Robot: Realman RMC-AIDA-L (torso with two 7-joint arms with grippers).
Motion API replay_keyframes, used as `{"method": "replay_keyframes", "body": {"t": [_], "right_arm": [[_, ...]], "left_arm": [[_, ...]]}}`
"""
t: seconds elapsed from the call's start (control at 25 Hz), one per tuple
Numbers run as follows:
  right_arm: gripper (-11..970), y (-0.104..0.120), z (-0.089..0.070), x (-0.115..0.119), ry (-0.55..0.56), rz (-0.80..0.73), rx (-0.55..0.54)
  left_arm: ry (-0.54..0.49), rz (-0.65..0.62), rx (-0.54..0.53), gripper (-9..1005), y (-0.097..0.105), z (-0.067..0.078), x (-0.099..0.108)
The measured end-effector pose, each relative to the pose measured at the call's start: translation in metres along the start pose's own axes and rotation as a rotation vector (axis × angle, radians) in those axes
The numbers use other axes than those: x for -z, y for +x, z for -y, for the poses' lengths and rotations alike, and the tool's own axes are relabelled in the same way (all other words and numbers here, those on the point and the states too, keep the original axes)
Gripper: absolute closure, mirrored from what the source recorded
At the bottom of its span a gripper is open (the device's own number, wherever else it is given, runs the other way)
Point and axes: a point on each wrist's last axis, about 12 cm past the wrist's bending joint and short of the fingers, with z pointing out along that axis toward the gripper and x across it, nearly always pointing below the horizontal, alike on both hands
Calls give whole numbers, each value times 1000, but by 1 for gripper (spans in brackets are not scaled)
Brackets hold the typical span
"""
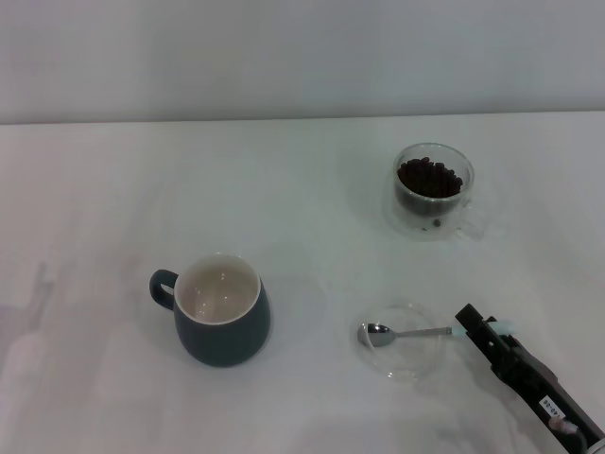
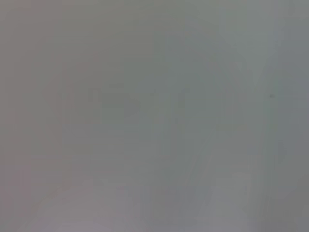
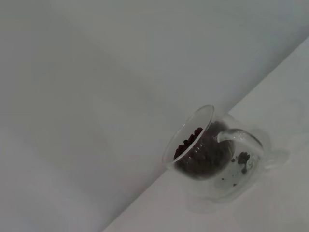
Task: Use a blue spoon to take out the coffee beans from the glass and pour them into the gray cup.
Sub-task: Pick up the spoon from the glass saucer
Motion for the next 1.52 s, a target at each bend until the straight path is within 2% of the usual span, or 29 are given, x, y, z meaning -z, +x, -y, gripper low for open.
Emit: {"method": "replay_keyframes", "body": {"t": [0.36,0.56,0.76,1.0,1.12,1.36,1.52], "right_arm": [[367,1,-3,0,-18,-6,-10],[545,1,-3,1,-24,-6,-18],[596,1,-4,1,-29,-10,-22],[657,-2,-3,1,-35,-4,-80],[812,-4,-3,2,-53,11,-80],[811,-13,0,6,-91,23,-87],[811,-23,5,10,-126,37,-48]], "left_arm": [[-10,-3,0,205,0,-2,1],[-13,-5,0,205,1,-2,2],[-14,-7,2,205,1,-2,3],[-15,-8,2,205,1,-2,3],[-15,-8,2,205,1,-2,3],[-16,-9,2,204,2,-2,4],[-16,-10,2,204,2,-2,4]]}}
